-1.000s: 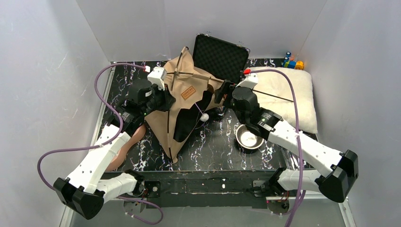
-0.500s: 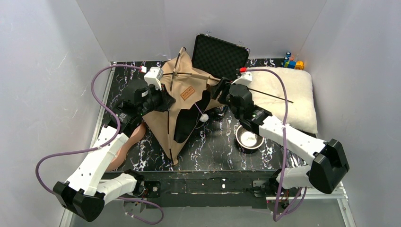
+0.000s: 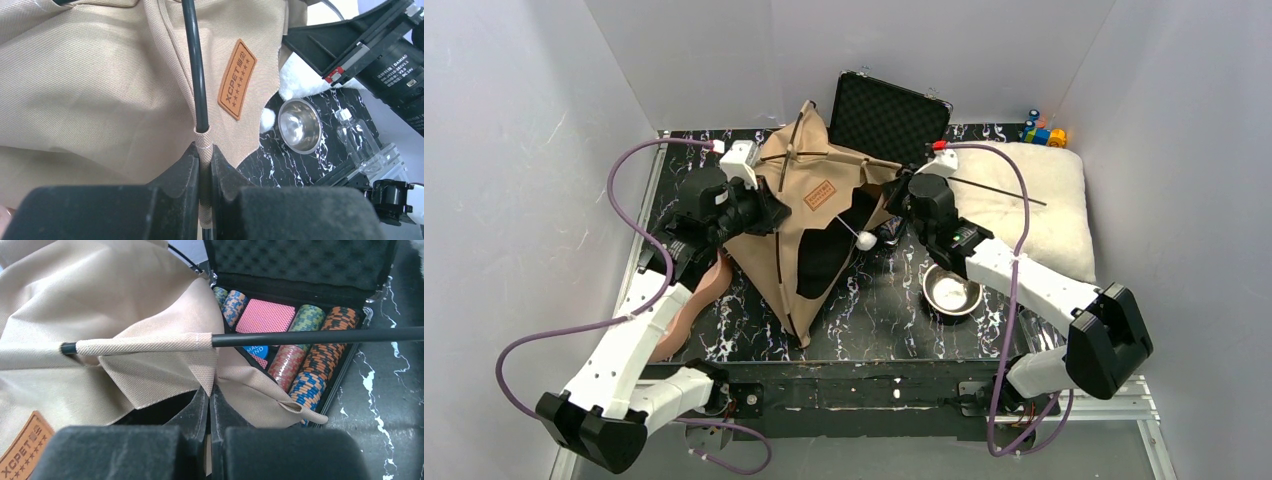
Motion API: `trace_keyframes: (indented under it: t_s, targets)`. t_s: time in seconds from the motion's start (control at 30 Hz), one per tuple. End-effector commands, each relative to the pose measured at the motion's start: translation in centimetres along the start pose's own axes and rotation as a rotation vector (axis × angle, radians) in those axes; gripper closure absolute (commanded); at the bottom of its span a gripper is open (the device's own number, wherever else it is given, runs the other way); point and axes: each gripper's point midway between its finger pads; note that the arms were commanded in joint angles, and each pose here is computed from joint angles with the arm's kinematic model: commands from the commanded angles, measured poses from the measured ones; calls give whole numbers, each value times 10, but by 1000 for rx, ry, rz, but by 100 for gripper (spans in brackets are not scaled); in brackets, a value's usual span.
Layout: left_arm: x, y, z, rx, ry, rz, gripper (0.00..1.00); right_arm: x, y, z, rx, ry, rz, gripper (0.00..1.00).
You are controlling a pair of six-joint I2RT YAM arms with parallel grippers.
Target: Set up the pet tent
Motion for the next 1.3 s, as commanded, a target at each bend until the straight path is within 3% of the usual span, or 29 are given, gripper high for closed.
trace_keyframes:
  t_s: [0.0, 0.3, 0.67, 0.8, 0.9, 0.97, 1.03, 1.1, 1.2, 1.27]
  targets:
    - [-20, -29, -3, -32, 0, -122, 100, -11, -21, -35, 143, 150, -79, 99]
    - [-27, -41, 23, -145, -75, -198, 100, -37, 4, -80, 368, 296, -107, 99]
    - [-30, -50, 45, -248, -99, -248, 100, -78, 28, -133, 532, 500, -161, 99]
    - [-32, -57, 39, -238, -50, -259, 100, -82, 11, -124, 453, 441, -167, 99]
    - [-36, -63, 28, -138, 6, -250, 100, -86, -4, -105, 300, 335, -119, 99]
    - [-41, -64, 20, -15, 42, -229, 100, -97, -18, -89, 170, 219, -95, 87]
    - [-44, -62, 18, 75, 51, -203, 100, -113, -25, -71, 56, 89, -55, 64]
    - [-46, -61, 18, 142, 51, -188, 100, -134, -28, -51, -54, -56, -2, 47]
    - [-48, -62, 15, 217, 67, -179, 100, -172, -30, -27, -169, -257, 66, 30]
    - [-49, -61, 10, 268, 94, -155, 100, -189, -30, -27, -232, -293, 107, 24]
Point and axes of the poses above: each gripper's point midway between its finger pads, its own x axis out along the fingers, its own z axis along the line the jaws close on, y = z × x, and after that the axes turned 15 degrees about -x, right-handed
